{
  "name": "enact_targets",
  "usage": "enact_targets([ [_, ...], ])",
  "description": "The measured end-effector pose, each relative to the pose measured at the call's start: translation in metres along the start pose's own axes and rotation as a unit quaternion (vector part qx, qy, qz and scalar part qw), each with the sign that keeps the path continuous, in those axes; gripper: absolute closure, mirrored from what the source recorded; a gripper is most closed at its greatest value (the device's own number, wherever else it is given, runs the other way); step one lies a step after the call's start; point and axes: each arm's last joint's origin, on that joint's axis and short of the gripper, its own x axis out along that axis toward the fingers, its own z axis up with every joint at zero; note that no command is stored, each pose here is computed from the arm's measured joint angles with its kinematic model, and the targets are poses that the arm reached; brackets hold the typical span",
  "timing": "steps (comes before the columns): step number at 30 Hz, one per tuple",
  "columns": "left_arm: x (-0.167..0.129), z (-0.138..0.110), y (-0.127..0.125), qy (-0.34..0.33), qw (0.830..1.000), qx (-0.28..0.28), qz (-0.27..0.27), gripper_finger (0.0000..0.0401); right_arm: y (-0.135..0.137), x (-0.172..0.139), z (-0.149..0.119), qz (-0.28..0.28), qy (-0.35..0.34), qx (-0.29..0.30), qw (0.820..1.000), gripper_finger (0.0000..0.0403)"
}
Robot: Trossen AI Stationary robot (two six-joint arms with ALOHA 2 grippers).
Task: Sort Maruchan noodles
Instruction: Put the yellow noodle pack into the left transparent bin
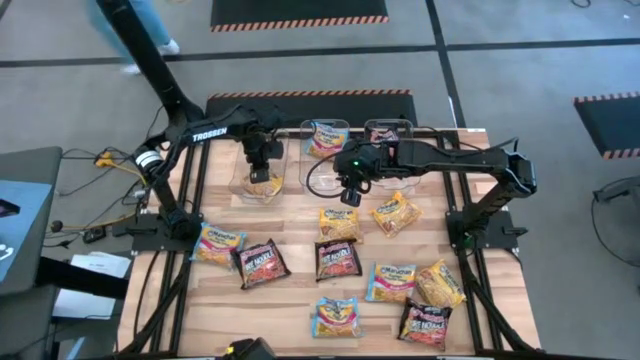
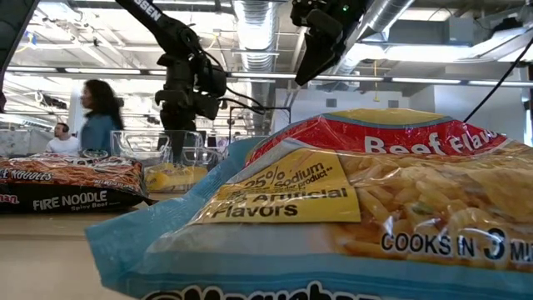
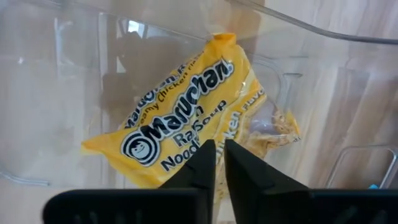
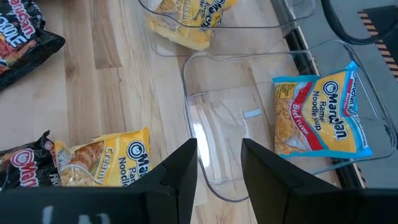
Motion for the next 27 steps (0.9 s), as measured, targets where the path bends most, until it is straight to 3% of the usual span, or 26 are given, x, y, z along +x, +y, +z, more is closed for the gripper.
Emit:
enact_targets([
  [16,-0.001,0.01,0.006,-0.05,0.998,0.022,0.036,0.0209,0.0,0.0,0.0,0.0,0.0,0.0,1.0,0.0253],
  [27,0.017,-0.004,0.004,-0.015,0.999,-0.01,0.029,0.0197,0.0,0.0,0.0,0.0,0.001,0.0,1.0,0.0253],
])
